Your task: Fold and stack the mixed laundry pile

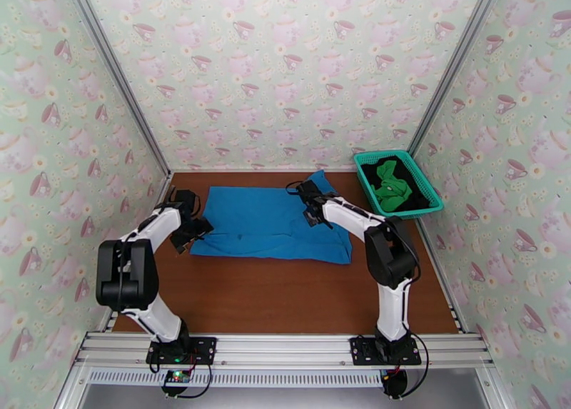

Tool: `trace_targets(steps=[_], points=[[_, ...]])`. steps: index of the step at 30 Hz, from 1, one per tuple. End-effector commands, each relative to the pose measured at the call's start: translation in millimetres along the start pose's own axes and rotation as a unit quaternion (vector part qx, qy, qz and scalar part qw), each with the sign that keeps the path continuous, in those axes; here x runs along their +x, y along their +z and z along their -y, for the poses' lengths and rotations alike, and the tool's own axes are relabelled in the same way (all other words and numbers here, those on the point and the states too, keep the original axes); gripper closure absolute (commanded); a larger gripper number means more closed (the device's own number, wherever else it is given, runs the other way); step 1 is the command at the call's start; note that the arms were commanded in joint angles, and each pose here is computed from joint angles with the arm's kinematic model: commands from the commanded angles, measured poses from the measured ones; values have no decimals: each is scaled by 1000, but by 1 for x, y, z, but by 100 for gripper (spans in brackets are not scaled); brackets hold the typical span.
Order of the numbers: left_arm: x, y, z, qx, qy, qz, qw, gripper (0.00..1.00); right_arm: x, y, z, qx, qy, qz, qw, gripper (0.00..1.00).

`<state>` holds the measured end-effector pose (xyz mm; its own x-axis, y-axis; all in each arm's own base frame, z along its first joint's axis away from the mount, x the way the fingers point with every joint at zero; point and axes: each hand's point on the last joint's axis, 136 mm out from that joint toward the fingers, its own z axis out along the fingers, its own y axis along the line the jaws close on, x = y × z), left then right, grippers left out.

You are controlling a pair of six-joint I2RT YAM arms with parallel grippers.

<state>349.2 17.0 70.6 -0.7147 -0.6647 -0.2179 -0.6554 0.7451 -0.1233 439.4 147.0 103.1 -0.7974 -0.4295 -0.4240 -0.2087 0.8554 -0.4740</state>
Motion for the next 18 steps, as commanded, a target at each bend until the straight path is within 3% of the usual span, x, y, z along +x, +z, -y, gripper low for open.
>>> trace_targets(steps=[1,6,9,11,14,18], points=[[6,-9,0,-6,18,7,1000,15,19,-31,11,-31,115,-4,993,22],[20,-2,3,-7,40,-6,999,30,80,-43,-11,-102,188,-62,975,24],[29,11,-2,-16,44,-18,999,46,113,-49,-24,-138,223,-89,961,36],[34,24,-4,-20,44,-31,998,57,124,-49,-32,-156,238,-98,954,49],[40,39,-4,-30,45,-48,997,59,133,-40,-38,-154,242,-117,951,67],[43,48,-15,-72,57,-57,994,57,142,-18,-33,-120,232,-155,953,75]])
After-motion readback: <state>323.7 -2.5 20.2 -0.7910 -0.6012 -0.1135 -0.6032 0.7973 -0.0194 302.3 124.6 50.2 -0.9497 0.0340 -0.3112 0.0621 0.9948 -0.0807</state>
